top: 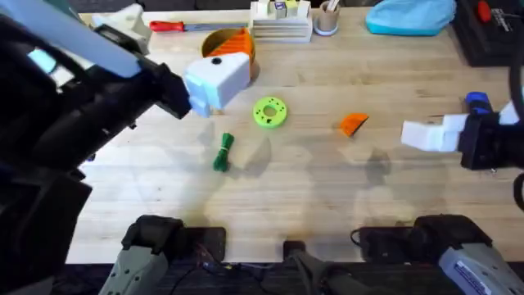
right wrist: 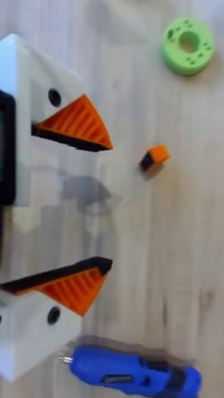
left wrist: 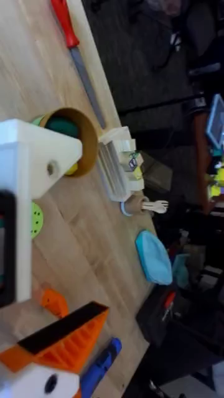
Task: Pick up the gripper from the table and insert it into the empty holder that is missing its gripper. Then pick up a screw, insert it into the mounting hole, and use the screwdriver to tighten it. Finally, clean up the table by picking up the vegetable and placing it into the bucket.
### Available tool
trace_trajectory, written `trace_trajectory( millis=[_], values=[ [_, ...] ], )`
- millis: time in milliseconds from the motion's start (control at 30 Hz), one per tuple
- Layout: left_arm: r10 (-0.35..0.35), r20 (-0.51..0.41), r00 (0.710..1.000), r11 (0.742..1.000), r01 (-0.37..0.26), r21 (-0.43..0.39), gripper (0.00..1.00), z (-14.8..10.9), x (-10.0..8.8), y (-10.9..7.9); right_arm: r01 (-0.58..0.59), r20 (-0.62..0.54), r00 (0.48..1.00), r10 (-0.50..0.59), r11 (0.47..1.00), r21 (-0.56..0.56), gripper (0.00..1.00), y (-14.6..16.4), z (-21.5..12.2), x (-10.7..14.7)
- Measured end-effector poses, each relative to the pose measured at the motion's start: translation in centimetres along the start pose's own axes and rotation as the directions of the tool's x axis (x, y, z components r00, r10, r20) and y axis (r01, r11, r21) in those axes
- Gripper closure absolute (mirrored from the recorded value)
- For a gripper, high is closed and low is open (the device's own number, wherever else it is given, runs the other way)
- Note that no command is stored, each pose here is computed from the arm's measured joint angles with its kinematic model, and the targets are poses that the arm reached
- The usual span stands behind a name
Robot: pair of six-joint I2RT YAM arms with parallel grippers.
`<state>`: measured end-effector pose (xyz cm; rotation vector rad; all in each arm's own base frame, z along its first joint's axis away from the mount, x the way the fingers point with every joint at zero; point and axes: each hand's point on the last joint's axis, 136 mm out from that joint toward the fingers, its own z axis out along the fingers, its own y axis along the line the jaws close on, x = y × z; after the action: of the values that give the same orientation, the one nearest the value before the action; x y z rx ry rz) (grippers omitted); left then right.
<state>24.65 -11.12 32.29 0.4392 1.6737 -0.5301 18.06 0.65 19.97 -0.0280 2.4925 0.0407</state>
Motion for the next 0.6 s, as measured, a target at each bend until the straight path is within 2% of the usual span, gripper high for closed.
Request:
trace_trajectory(
  millis=[167,300,433,600],
  values=[
    [0.012,0.021,1.0,0.999,-0.012,0.038,0.007,-0.7,-0.5,-1.1,-0.004,-0.126,0.992,0.004,1.0,-0.001,0.01,0.0,-0.2,3.1],
    [-0.005,-0.011,1.0,0.999,0.006,0.047,0.008,-0.7,0.3,-1.2,-0.004,-0.125,0.992,0.004,1.0,-0.001,0.01,0.0,-0.2,3.1],
    [-0.023,-0.045,0.999,1.0,0.023,0.017,0.008,-0.8,1.1,-0.7,-0.004,-0.125,0.992,0.004,1.0,-0.001,0.01,0.0,-0.2,3.1],
    [0.025,-0.031,0.999,1.0,-0.025,0.003,0.008,-0.7,0.8,-0.4,-0.004,-0.125,0.992,0.004,1.0,-0.001,0.01,0.0,-0.2,3.1]
  ],
)
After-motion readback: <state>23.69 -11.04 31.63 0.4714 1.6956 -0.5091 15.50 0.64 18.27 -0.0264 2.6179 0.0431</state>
